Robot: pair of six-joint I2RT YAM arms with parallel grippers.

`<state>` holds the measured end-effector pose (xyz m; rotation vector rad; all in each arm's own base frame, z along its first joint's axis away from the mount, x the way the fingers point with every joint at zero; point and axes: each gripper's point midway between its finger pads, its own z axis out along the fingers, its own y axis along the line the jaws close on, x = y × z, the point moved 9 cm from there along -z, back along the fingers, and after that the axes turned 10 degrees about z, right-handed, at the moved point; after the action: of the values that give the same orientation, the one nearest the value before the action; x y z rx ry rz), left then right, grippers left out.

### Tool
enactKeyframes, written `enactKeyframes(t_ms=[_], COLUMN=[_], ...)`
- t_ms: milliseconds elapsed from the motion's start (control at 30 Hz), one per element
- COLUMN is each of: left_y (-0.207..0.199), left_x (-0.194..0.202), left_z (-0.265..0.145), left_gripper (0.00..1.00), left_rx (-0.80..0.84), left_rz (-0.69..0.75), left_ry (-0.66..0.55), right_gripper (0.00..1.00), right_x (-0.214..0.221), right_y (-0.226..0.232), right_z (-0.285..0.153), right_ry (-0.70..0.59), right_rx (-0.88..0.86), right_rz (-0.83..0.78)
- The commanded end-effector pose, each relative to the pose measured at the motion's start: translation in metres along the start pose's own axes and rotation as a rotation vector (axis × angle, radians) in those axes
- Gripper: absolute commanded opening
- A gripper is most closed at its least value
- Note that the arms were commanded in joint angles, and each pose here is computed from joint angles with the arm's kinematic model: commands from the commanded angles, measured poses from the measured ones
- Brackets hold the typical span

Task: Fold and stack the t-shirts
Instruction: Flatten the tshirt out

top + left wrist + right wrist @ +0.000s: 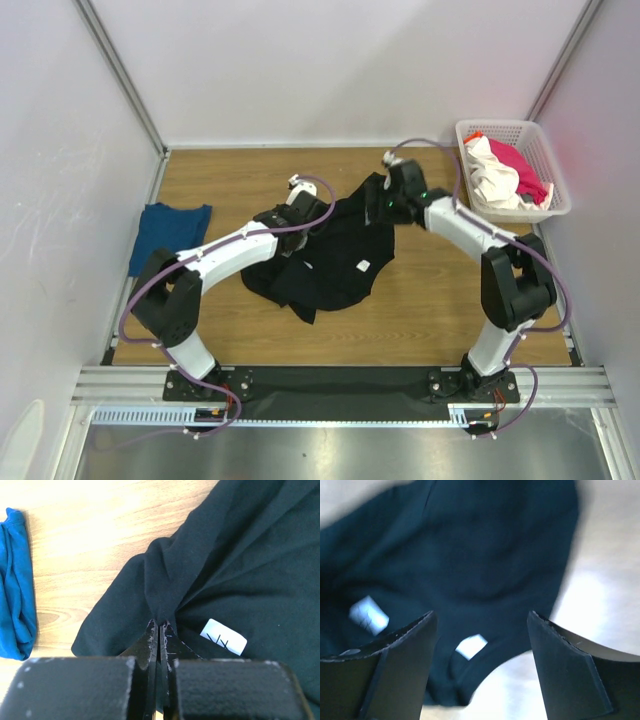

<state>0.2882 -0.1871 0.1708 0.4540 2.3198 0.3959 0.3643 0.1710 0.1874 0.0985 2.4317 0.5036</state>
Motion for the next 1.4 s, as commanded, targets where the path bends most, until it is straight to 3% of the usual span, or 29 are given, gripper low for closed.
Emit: enactKeyframes(t_ms=[0,333,667,867,1000,1367], left_y=[0.012,0.030,0.027,0.035,0.043,0.072], left_x=[-0.017,-0.030,-0.018,-0.022,-0.026,-0.050], left_z=[-0.010,-0.024,-0.020,-0.023,-0.031,-0.074], left_gripper=[0.00,0.00,0.00,0.00,0.00,0.04], left_rx=[-0.052,-0.026,-0.016,-0.052,-0.071,-0.019], left_rz=[-0.083,-0.126,-0.147,-0.152,-0.142,-0.093], left_ry=[-0.067,-0.129,-0.111,-0.116,-0.129,-0.208], right_gripper=[0.77,0.75,0.63,0.45,0.00,0.00], right_x=[0.048,0.100,0.144,0.165,0.163,0.131], right_y=[0.015,0.053,0.051,0.045,0.035,-0.033], right_z=[-0.001,0.005,0.022,0.033,0.029,-0.008], right_ry=[0.062,0.112,0.216,0.259,0.237,0.185], right_rx=[-0.029,0.001,0.033,0.113,0.189,0.349], right_rz=[0.067,-0.024,-0.064,-0.121,-0.148,-0.070])
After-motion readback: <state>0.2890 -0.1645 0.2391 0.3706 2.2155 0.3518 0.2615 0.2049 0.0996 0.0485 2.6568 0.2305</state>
